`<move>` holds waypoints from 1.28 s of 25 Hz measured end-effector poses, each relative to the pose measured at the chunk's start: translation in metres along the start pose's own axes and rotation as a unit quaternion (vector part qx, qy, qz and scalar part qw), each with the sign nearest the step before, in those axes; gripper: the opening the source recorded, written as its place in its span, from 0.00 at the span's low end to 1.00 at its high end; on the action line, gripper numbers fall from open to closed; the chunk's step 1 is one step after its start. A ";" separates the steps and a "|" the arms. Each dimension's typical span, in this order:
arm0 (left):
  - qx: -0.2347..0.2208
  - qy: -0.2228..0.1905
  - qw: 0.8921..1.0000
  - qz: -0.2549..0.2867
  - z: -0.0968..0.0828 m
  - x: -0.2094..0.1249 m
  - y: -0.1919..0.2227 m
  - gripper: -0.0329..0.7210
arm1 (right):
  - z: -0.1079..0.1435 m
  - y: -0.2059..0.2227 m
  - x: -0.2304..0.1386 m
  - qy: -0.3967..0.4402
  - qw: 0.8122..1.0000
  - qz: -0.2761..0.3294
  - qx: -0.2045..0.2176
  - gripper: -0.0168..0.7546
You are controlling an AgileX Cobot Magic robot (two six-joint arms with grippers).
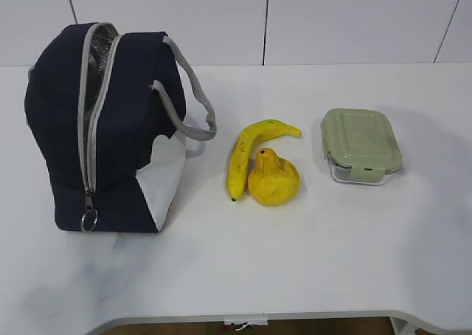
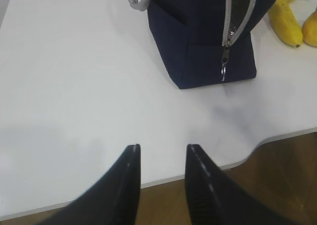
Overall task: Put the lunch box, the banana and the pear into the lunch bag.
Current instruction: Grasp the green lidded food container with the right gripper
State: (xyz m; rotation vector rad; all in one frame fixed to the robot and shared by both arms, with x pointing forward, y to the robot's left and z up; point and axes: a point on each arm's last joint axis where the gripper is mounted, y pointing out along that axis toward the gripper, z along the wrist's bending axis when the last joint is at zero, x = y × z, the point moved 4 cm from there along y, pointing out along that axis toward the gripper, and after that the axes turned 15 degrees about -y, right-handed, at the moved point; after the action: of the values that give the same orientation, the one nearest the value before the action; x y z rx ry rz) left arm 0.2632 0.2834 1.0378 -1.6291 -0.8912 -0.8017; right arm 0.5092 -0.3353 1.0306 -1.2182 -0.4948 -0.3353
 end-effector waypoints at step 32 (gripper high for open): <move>0.000 0.000 1.000 0.000 0.000 0.000 0.000 0.36 | -0.069 0.079 0.065 0.035 0.977 -0.051 0.206 0.61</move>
State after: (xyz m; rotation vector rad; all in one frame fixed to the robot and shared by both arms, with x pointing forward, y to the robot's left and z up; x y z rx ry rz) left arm 0.2632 0.2834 1.0378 -1.6291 -0.8912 -0.8017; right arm 0.6160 -0.3747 0.9835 -0.7783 -0.5358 -0.3409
